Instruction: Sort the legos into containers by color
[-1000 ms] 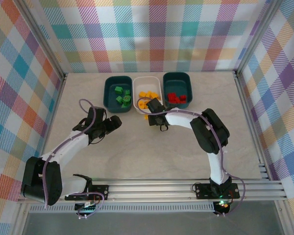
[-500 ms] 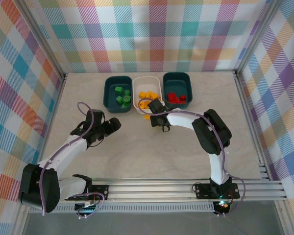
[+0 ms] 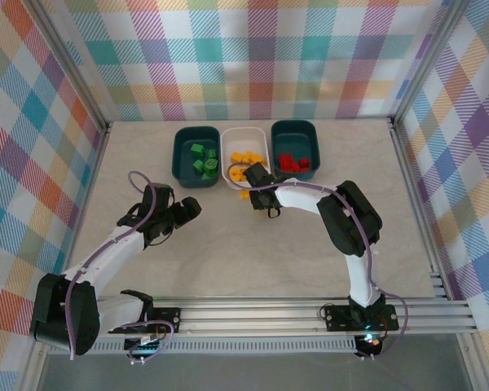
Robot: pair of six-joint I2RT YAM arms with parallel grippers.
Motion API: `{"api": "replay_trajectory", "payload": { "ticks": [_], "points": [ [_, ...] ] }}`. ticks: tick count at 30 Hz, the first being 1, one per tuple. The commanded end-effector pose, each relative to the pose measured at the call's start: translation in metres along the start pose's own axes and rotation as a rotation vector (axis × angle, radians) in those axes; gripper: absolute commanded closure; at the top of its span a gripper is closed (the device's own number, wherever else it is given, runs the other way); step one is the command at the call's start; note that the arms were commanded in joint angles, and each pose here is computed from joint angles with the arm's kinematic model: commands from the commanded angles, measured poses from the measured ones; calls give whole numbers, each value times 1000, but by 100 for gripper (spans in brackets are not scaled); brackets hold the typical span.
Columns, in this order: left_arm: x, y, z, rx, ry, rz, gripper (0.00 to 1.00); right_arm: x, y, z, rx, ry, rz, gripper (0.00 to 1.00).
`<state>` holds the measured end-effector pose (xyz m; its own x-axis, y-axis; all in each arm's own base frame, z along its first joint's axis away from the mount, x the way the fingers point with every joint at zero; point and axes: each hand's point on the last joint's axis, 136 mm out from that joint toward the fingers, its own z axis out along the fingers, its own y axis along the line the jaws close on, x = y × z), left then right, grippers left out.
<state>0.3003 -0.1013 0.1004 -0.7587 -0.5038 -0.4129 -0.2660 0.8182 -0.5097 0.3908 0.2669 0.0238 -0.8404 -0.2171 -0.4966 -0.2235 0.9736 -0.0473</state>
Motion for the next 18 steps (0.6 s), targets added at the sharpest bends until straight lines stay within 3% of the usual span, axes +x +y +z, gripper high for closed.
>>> {"api": "replay_trajectory", "payload": {
  "ticks": [1,6,9,13,18],
  "points": [
    [5,4,0,-11,10,11,16,1,-11,4,36,-10,22,62],
    [1,5,0,-25,-7,2,17,-4,-13,-18,34,-50,21,64],
    [2,25,-2,-120,-20,-41,16,-13,-7,-41,2,-89,22,64],
    [4,52,-1,-220,-39,-146,12,-35,19,-65,-94,-140,23,64],
    [17,69,6,-234,1,-247,11,-74,66,-64,-199,-175,-7,65]
  ]
}}
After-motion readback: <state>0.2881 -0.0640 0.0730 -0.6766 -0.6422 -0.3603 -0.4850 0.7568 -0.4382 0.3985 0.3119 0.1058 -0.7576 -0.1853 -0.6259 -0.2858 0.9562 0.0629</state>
